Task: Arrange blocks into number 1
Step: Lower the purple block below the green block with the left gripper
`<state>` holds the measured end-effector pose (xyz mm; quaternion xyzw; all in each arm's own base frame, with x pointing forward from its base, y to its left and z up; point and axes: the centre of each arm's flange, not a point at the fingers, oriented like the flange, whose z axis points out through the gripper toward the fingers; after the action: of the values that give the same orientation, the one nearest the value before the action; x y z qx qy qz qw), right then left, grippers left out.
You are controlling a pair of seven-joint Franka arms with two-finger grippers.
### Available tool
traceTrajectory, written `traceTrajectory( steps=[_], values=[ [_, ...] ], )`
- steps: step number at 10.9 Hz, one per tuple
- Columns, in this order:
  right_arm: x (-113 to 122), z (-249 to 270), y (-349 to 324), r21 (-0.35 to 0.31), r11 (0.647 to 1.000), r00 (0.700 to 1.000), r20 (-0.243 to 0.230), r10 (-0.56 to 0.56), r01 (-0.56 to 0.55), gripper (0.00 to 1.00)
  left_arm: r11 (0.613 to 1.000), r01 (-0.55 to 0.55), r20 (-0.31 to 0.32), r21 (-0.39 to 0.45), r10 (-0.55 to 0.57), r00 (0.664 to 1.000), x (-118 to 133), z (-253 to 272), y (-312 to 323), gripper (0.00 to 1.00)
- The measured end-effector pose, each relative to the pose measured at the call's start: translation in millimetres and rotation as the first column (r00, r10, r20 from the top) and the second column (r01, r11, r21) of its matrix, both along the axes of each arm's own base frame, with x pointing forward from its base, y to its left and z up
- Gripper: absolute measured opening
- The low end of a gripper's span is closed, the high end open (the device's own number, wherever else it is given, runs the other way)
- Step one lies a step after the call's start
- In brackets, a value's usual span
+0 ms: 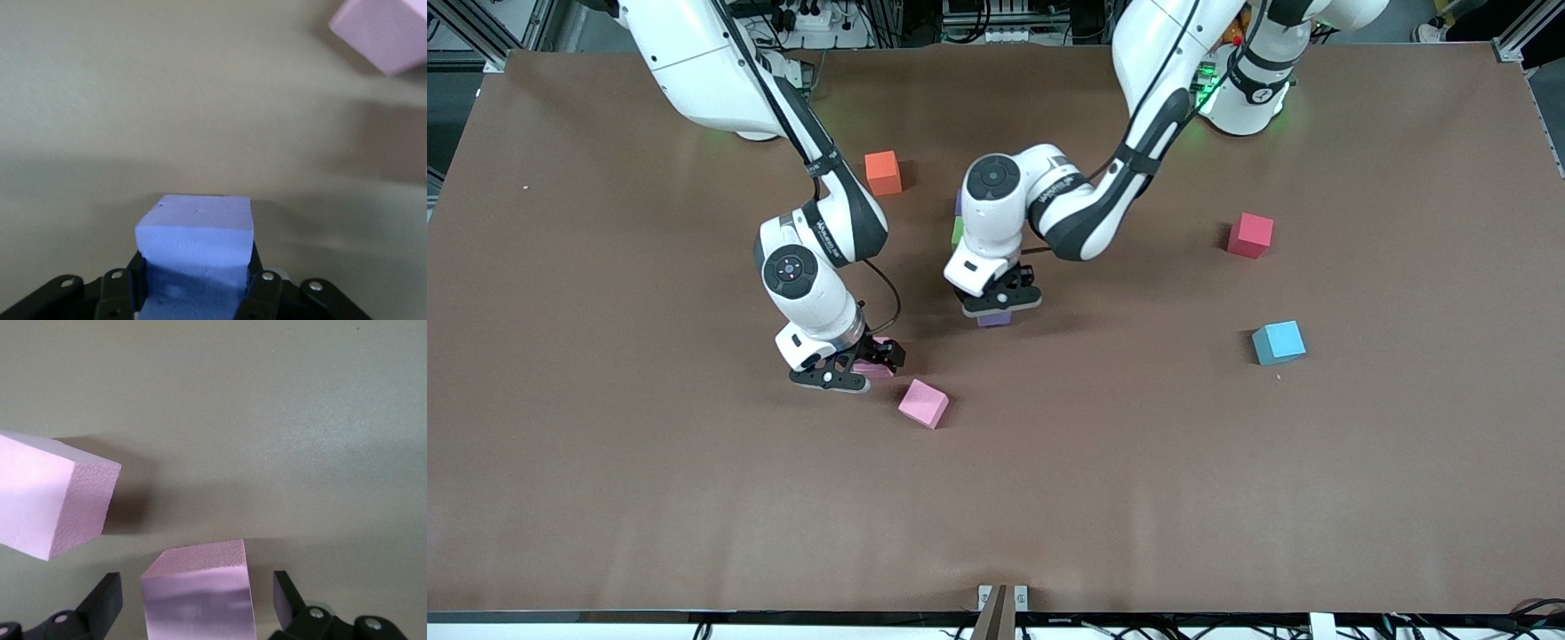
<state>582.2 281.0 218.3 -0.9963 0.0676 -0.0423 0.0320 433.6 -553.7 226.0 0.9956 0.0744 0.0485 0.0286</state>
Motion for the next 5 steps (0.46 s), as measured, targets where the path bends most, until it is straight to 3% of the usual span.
traceTrajectory(
  steps=[3,4,5],
  values=[
    [-2.3,-4.2,0.2,-0.007,0.999,0.999,-0.008,0.032,-0.032,0.95,0.998,0.061,-0.014,0.02,-0.061,0.998,-37.4,-13.9,-24.1,0.56],
    [-3.4,-5.4,1.0,-0.007,0.999,0.999,-0.011,0.036,-0.036,0.81,0.997,0.065,-0.021,0.031,-0.065,0.998,-40.4,-17.5,-24.6,0.56],
    [-4.5,-6.7,1.6,-0.008,0.999,0.999,-0.013,0.038,-0.038,0.76,0.997,0.067,-0.025,0.039,-0.066,0.998,-41.2,-19.7,-23.9,0.56]
  ],
)
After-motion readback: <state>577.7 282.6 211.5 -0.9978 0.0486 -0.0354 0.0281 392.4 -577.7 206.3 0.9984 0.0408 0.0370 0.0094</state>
